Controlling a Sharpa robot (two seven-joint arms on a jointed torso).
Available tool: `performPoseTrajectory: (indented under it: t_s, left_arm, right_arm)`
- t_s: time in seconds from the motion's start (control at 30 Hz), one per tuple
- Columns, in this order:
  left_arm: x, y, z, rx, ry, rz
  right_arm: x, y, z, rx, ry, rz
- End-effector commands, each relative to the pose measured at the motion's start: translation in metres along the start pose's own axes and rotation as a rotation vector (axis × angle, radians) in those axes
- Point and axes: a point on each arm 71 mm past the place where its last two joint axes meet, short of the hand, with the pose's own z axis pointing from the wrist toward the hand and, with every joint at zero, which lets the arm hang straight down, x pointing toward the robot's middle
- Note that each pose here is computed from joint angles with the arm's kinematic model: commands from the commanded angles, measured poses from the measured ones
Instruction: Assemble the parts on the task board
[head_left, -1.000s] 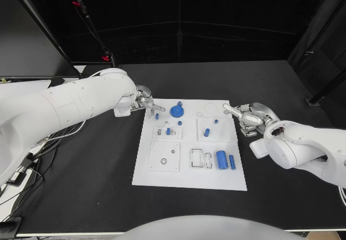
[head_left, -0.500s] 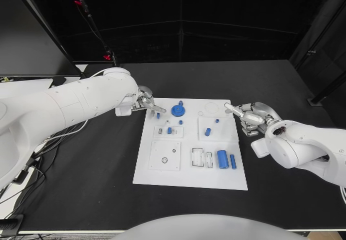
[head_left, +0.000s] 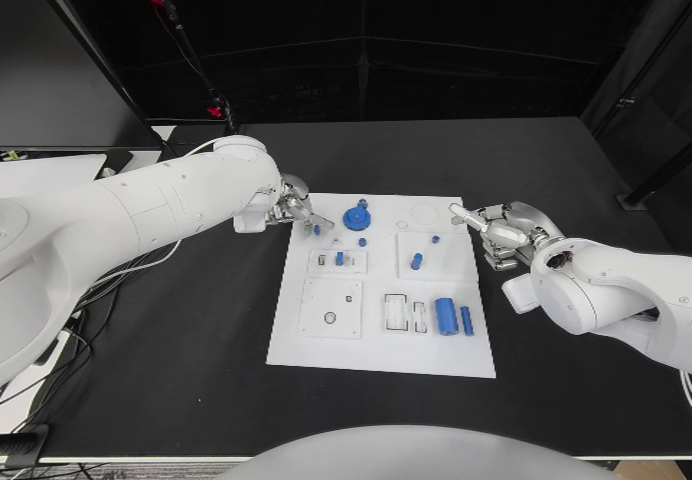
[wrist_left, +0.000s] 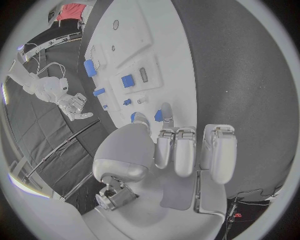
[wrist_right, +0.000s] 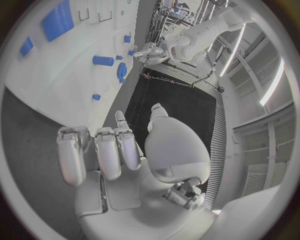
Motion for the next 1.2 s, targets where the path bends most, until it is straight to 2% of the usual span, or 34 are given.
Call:
performPoseTrajectory:
  t_s: [0.03,1.2]
  left_arm:
    - [0.0009,-0.0021,0.0002,0.018,0.022,0.011]
    - [-0.0012,-0.0017,0.0021,0.016,-0.016,-0.001]
  right_arm:
    - [0.0013,0.0013,-0.0001,-0.005,0.005,0.0]
    - [0.003,0.0016,-0.0008,0.001,0.01,0.001]
